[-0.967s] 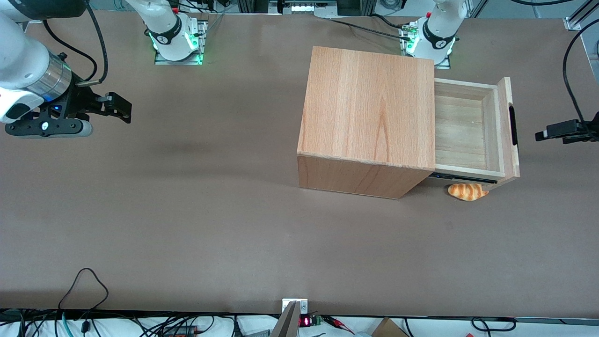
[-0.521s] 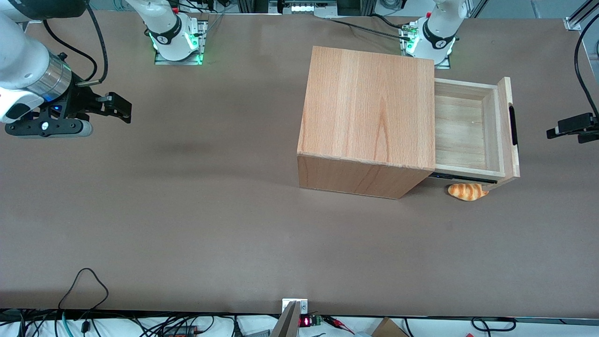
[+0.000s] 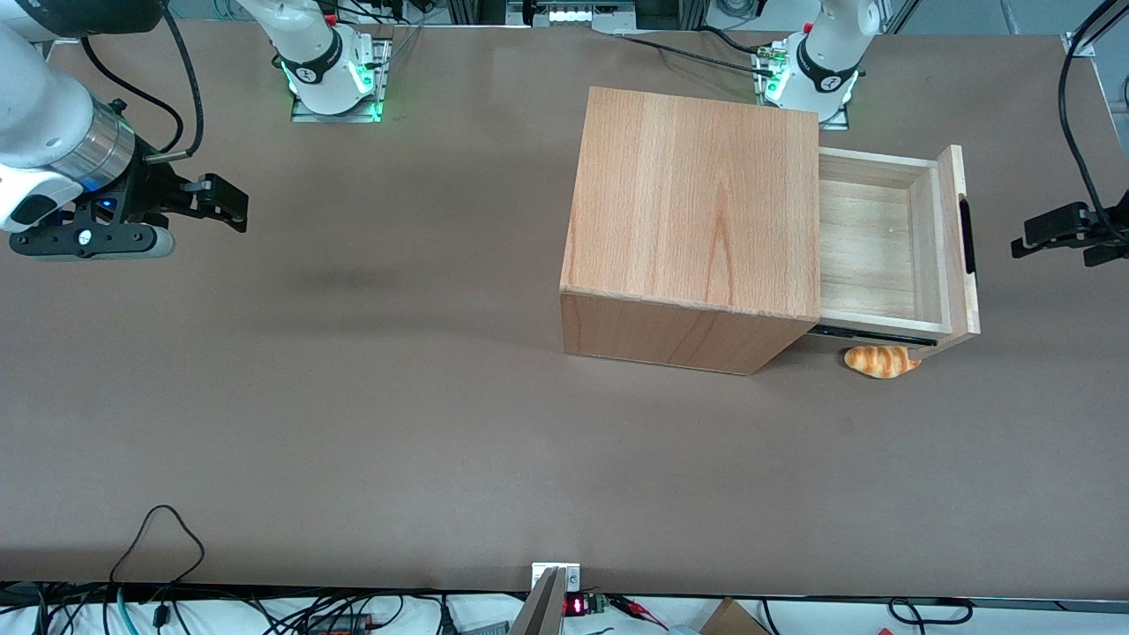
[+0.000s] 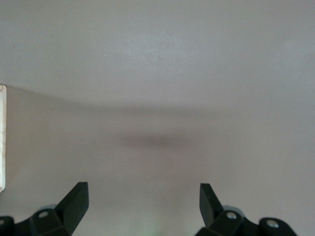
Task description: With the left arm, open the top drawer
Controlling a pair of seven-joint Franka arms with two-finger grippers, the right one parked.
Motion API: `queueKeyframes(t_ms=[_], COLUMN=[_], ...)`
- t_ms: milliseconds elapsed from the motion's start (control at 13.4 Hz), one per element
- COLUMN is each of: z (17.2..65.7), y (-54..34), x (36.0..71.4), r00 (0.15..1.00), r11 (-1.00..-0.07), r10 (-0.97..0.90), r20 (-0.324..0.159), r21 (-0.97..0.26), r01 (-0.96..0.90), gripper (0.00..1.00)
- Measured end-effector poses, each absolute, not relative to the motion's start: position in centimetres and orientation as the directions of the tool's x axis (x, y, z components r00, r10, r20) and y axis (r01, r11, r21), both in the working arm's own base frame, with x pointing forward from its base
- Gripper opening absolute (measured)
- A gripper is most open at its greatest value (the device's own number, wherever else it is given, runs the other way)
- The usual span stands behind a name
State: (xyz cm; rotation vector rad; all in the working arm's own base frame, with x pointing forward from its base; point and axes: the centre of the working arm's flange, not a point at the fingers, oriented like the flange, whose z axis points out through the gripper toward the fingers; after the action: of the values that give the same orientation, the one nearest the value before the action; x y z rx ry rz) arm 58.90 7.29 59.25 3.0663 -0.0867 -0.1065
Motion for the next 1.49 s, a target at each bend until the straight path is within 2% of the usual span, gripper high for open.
queueKeyframes(t_ms=[298, 669, 967, 1488], z=[62.6, 65.2, 64.8, 64.3], y=[5.0, 2.9, 2.3, 2.0], x=[57.5, 55.1, 53.9, 53.1], r00=[0.998, 1.000, 0.999, 1.000], r11=[-0.998, -1.000, -1.000, -1.000], r10=[-0.051, -0.026, -0.029, 0.006], r20=[-0.023, -0.006, 0.027, 0.024], r21=[0.048, 0.012, -0.009, -0.013], r01=[-0.050, -0.026, -0.029, 0.006], gripper=[1.00, 1.00, 1.00, 1.00])
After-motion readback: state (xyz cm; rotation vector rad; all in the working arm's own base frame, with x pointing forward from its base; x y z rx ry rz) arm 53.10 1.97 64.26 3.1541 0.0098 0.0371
